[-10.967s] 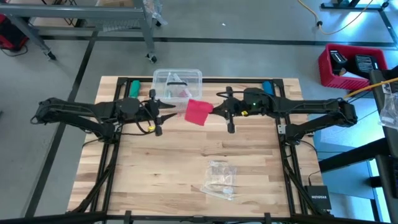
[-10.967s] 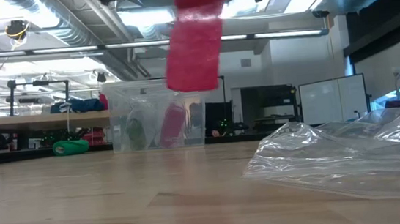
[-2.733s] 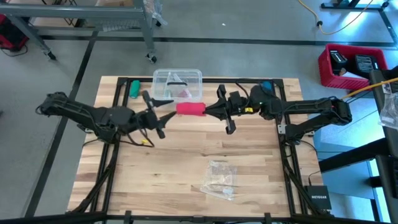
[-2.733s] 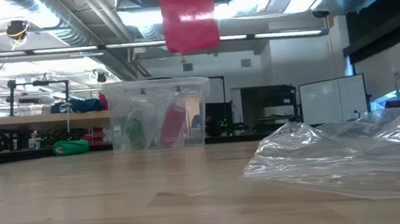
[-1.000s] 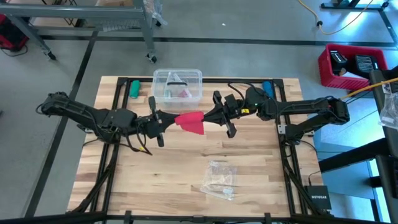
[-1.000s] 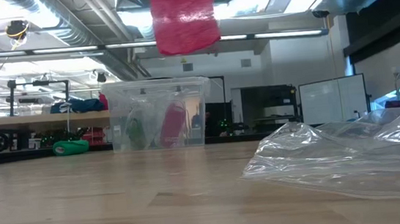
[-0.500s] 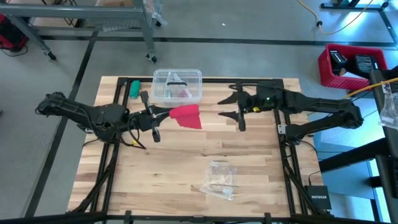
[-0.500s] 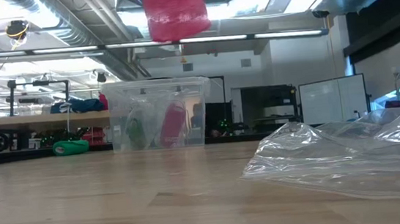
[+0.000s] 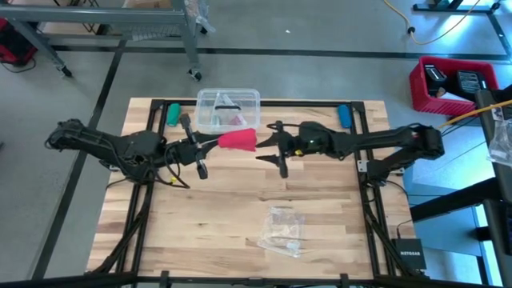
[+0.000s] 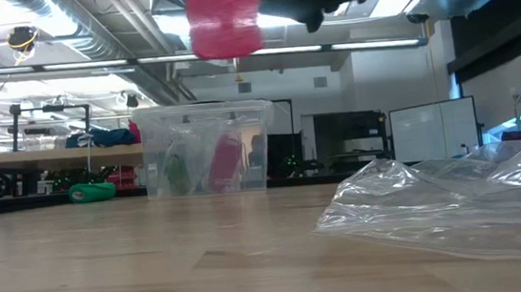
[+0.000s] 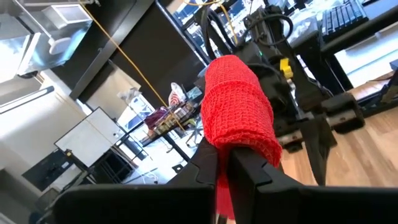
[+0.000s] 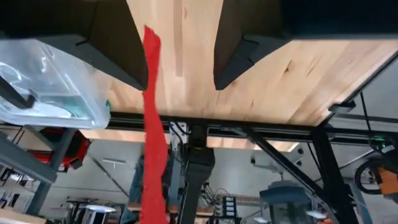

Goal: Roll bandage
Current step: Roll the red bandage

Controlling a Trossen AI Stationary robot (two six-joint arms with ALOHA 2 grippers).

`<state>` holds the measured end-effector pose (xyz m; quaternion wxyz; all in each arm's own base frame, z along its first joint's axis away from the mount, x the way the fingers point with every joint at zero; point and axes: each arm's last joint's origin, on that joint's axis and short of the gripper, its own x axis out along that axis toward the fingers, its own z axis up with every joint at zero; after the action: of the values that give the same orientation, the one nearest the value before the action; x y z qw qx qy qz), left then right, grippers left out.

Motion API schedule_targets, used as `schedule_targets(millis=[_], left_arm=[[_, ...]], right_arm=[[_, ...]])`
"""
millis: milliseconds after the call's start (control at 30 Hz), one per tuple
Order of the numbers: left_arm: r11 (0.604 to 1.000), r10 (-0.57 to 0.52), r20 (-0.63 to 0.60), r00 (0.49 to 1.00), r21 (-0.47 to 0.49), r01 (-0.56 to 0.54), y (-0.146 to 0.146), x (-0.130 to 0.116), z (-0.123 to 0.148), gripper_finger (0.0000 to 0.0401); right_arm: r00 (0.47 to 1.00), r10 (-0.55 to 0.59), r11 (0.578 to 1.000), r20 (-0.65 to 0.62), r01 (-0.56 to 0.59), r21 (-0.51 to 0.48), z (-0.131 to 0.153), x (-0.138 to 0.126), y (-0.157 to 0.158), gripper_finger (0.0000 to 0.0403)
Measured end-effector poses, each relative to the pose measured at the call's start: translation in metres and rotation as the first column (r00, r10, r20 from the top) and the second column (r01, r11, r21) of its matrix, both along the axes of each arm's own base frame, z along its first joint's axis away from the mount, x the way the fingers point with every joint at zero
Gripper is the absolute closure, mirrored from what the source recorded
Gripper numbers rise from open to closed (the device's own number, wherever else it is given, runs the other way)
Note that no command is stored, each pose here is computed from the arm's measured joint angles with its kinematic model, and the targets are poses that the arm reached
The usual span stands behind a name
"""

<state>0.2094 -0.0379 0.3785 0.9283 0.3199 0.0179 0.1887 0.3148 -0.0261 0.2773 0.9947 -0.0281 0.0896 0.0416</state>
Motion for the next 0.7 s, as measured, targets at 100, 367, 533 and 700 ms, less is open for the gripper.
schedule_targets(millis=[100,367,533,700], left_arm=[[1.0,0.0,0.0,1.0,-0.002,0.0,0.0,0.0,0.0,0.039],[1.0,0.0,-0.001,1.0,0.002,0.0,0.0,0.0,0.0,0.0387],[1.0,0.0,0.002,1.0,0.001,0.0,0.0,0.0,0.0,0.0387],[1.0,0.0,0.007,1.0,0.0,0.0,0.0,0.0,0.001,0.0386]], right_arm=[[0.999,-0.045,0.999,-0.006,0.045,-0.013,-0.005,0.006,-0.002,0.0221],[0.997,-0.083,0.996,-0.002,0.083,-0.039,-0.005,0.008,-0.003,0.0221],[0.997,-0.08,0.996,0.001,0.08,-0.038,-0.005,0.008,-0.003,0.0221],[0.998,-0.027,0.999,0.063,0.029,-0.038,-0.006,0.015,0.0,0.0229]])
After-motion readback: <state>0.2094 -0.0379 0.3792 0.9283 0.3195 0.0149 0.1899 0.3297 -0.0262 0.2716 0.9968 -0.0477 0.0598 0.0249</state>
